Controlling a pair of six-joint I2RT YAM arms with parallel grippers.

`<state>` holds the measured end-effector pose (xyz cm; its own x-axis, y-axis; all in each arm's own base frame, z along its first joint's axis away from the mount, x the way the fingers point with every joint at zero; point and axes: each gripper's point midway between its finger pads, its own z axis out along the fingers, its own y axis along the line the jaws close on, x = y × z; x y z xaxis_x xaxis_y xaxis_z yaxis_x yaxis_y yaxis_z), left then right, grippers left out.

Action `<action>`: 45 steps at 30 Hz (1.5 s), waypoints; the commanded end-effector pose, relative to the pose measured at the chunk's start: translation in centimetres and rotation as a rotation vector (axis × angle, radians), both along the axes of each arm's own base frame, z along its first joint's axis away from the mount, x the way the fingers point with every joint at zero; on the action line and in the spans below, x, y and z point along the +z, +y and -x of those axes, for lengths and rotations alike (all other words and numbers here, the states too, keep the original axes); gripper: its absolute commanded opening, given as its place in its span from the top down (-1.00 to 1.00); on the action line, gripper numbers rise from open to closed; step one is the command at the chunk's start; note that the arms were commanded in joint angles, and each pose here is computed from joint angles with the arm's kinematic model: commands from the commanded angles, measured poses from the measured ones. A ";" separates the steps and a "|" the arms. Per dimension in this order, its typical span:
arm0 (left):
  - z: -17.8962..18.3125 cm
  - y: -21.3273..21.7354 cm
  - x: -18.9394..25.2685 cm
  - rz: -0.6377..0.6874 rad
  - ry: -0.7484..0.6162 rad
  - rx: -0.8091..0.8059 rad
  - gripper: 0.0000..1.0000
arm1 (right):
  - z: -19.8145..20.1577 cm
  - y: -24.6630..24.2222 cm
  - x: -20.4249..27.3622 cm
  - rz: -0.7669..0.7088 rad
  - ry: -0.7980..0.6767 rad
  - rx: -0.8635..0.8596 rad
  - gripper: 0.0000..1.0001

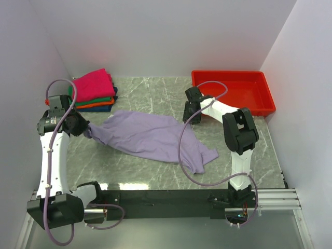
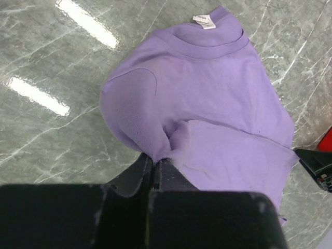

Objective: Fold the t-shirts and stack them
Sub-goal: Flatten the tshirt out

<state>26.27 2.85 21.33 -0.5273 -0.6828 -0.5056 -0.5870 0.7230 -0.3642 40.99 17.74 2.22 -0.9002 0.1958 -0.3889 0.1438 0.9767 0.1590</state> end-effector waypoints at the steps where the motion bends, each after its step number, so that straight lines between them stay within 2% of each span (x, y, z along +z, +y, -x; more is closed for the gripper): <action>1: -0.7 0.2 1.5 -0.026 -0.048 -0.016 0.99 | 0.3 -0.7 -0.6 0.036 -0.009 -0.021 -0.05; 19: -0.7 0.3 1.7 -0.049 -0.046 -0.020 0.99 | 3.1 1.0 -3.0 0.047 0.048 0.017 0.03; 22: -0.7 0.2 1.6 -0.047 -0.045 -0.025 0.99 | 3.2 0.9 -3.2 0.051 0.057 0.013 0.10; 25: -0.5 0.2 1.5 -0.049 -0.043 -0.026 0.99 | 3.5 0.9 -3.5 0.054 0.073 0.018 0.31; 28: -0.5 0.1 1.6 -0.050 -0.049 -0.026 0.99 | 3.9 0.7 -3.4 0.055 0.083 0.018 0.90; 29: -0.5 0.1 1.7 -0.050 -0.052 -0.026 0.99 | 4.0 0.6 -3.3 0.057 0.083 0.016 1.00; 30: -0.6 0.2 1.8 -0.050 -0.054 -0.023 0.99 | 4.1 0.6 -3.2 0.060 0.084 0.020 1.00; 36: -2.3 -0.4 5.3 -0.008 -0.150 -0.036 0.99 | 3.5 0.2 2.4 0.069 0.006 0.046 1.00; 45: -5.1 -1.4 11.6 0.037 -0.312 -0.079 0.99 | 3.1 -1.3 18.3 0.001 -0.239 0.027 1.00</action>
